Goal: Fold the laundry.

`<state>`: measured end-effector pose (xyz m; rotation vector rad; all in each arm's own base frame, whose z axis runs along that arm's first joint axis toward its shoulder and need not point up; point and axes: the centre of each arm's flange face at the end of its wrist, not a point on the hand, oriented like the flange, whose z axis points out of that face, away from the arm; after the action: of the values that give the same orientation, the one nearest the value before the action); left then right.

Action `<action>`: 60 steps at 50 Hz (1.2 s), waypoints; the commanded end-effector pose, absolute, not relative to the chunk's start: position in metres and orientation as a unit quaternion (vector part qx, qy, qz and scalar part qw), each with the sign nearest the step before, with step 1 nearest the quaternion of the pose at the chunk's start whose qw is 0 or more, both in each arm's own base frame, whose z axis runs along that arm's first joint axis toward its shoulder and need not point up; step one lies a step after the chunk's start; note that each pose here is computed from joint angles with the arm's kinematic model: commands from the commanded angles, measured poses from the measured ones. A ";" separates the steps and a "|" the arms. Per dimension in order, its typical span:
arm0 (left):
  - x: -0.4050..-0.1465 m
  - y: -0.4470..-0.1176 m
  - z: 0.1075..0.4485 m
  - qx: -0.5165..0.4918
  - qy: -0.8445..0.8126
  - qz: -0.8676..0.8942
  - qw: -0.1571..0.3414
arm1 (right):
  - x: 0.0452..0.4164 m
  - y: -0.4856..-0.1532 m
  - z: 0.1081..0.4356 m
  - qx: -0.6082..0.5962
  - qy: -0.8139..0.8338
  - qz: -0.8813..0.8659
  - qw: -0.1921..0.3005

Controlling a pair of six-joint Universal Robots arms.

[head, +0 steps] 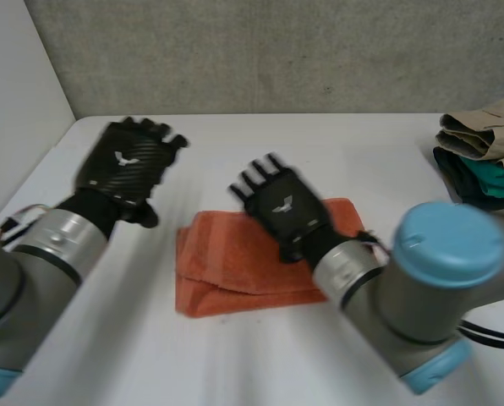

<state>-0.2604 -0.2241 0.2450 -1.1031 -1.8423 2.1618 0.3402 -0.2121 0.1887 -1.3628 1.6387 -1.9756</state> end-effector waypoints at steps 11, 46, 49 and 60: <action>-0.345 -0.224 0.177 -0.399 -0.628 0.666 0.058 | 0.258 -0.245 0.158 -0.374 0.734 -0.560 0.087; -0.265 -0.192 0.220 -0.322 -0.686 0.652 -0.023 | 0.327 -0.244 0.197 -0.543 0.478 -0.689 -0.047; -0.257 -0.196 0.232 -0.303 -0.682 0.665 -0.029 | 0.362 -0.211 0.199 -0.565 0.421 -0.709 -0.002; -0.233 -0.216 0.243 -0.254 -0.682 0.683 -0.054 | 0.392 -0.143 0.133 -0.657 0.377 -0.641 0.124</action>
<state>-0.2382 -0.2073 0.2429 -0.8731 -2.2070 2.2035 0.3907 -0.1578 0.1557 -1.8915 1.1063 -1.9994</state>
